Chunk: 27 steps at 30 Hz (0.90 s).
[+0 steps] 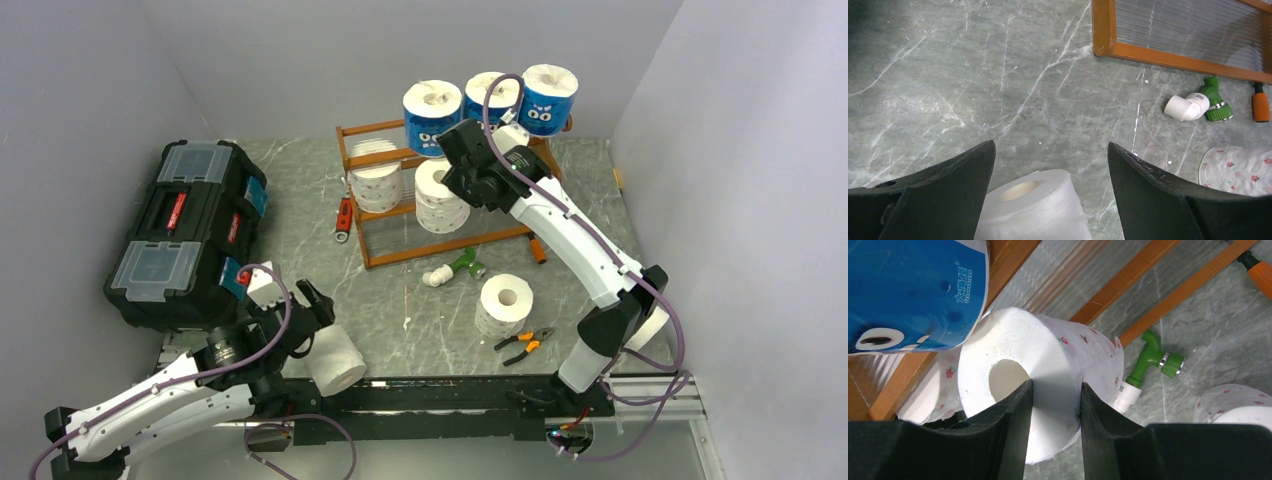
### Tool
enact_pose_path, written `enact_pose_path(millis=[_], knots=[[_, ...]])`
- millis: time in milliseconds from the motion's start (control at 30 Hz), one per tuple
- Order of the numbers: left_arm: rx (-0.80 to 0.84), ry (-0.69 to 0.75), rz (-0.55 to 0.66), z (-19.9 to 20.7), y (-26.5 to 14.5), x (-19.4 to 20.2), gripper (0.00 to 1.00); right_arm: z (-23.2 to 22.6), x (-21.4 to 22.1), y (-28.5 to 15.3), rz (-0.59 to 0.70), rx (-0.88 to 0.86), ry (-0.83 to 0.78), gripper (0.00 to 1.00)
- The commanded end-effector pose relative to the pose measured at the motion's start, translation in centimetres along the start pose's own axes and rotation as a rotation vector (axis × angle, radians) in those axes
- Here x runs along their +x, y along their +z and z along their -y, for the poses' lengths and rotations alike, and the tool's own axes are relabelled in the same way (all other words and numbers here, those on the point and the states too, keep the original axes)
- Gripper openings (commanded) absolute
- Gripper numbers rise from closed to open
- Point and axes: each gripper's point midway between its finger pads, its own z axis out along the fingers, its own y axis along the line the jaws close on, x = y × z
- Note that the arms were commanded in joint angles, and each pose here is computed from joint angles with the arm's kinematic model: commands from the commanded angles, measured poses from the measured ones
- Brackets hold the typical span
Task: Place and organize the paper towels onto the shelf
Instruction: Place the paper towel on the shelf.
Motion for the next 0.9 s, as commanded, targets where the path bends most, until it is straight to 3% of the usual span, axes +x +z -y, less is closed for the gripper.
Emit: enact_pose_path(millis=[0, 867], knots=[[0.015, -0.029, 0.001, 0.4, -0.1, -0.2, 0.88, -1.6, -1.7, 0.1, 0.064, -0.047, 0.064, 0.0], [0.014, -0.034, 0.009, 0.0, -0.2, -0.3, 0.88, -3.5, -1.9, 2.0, 0.105, -0.065, 0.136, 0.0]])
